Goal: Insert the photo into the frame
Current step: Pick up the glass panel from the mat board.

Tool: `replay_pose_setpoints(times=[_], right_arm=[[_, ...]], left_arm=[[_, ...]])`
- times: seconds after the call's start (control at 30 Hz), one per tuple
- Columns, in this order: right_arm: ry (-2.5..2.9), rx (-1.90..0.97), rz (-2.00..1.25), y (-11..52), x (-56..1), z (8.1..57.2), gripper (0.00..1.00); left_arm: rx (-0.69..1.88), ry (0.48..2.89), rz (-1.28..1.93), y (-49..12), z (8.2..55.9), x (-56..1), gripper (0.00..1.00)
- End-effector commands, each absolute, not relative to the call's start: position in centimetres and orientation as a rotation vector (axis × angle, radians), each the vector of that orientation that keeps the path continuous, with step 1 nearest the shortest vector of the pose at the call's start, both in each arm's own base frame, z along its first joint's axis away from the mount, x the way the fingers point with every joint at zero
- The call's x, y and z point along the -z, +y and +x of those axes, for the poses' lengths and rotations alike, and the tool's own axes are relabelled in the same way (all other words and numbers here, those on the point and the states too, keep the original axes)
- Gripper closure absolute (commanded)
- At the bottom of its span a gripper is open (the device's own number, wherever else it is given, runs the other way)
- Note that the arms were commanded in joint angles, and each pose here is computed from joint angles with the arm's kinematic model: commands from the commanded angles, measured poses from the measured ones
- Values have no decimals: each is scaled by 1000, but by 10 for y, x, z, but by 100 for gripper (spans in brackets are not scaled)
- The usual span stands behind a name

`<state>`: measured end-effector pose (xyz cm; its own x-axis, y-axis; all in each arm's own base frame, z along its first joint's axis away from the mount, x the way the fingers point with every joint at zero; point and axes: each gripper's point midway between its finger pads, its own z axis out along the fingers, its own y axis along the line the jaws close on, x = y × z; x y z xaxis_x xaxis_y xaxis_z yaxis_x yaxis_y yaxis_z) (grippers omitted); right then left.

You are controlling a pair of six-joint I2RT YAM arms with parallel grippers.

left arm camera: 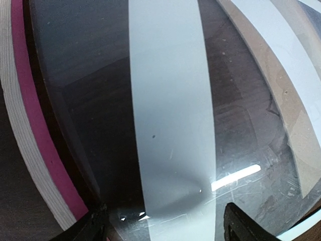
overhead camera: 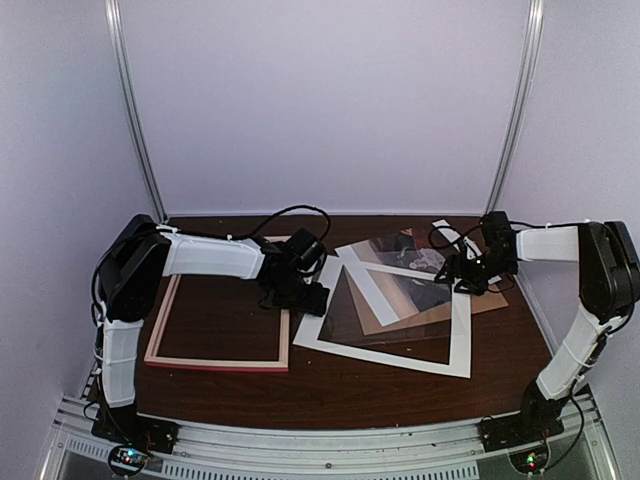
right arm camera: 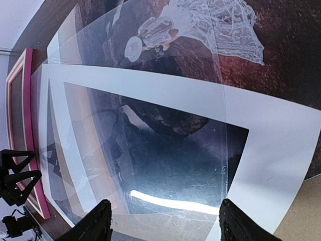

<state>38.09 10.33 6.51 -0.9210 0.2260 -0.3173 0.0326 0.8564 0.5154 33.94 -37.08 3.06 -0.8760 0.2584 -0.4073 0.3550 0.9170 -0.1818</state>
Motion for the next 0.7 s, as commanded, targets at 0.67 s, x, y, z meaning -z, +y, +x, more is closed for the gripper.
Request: replay_pose_setpoints(times=[0.67], right_arm=[[2742,-629,91,105,-34,410,26]], left_arm=[[212,2763,229,-325,344,-20,15]])
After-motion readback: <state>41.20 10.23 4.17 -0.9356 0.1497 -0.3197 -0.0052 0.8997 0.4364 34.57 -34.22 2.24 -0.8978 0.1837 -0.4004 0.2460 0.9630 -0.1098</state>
